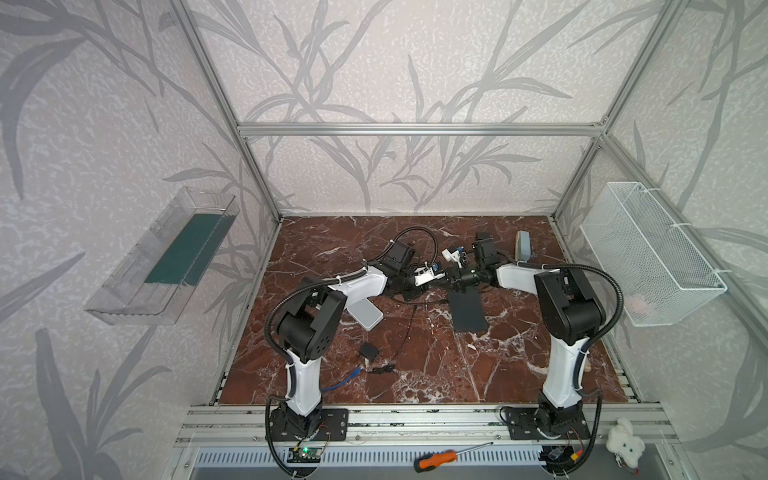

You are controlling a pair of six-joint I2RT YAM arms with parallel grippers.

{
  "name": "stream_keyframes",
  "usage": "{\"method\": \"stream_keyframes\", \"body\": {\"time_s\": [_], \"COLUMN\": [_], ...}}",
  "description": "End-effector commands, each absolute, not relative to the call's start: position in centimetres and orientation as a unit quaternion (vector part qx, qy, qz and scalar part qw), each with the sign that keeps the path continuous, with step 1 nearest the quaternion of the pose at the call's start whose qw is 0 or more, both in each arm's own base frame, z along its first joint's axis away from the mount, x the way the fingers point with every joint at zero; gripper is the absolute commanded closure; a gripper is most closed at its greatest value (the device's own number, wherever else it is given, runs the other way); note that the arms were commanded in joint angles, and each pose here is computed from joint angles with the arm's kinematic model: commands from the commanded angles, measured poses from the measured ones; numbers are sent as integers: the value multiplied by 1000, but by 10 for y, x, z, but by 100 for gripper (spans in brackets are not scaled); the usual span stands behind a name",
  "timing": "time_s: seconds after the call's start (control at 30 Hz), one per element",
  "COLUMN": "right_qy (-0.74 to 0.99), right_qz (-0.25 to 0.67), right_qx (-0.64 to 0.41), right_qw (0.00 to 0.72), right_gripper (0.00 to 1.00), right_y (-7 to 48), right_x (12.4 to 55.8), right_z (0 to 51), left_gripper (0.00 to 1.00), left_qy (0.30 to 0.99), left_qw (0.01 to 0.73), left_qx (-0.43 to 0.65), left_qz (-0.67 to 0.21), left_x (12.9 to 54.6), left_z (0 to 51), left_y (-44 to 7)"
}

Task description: Insert the plug into the switch port

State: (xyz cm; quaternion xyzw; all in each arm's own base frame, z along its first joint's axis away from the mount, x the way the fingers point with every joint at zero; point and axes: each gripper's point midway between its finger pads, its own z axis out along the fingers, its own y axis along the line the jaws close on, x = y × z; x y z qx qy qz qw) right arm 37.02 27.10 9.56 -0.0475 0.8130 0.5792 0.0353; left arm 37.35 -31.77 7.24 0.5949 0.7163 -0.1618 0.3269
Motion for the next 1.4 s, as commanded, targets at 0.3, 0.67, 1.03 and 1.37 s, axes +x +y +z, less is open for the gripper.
{"method": "stream_keyframes", "body": {"time_s": [0.3,0.67,1.03,1.37], "right_qy": [830,816,808,803], "right_qz": [552,574,585,593], "right_qx": [-45,-40,-31,-30], "right_qw": [64,66,57,52], "right_gripper": [95,100,100,100], "right_y": [260,259,259,261], "right_x": [373,376,377,378], "right_z": [87,88,89,90], "left_gripper": [93,81,78,78], "left_qy": [719,738,736,729], "left_qw": [282,286,298,307], "left_qx": [610,581,560,560], "left_qz": [-177,-191,-237,-248], "left_x": [359,366,368,372], "left_z": [62,65,69,71], "left_y": [-318,-310,-312,-318]}}
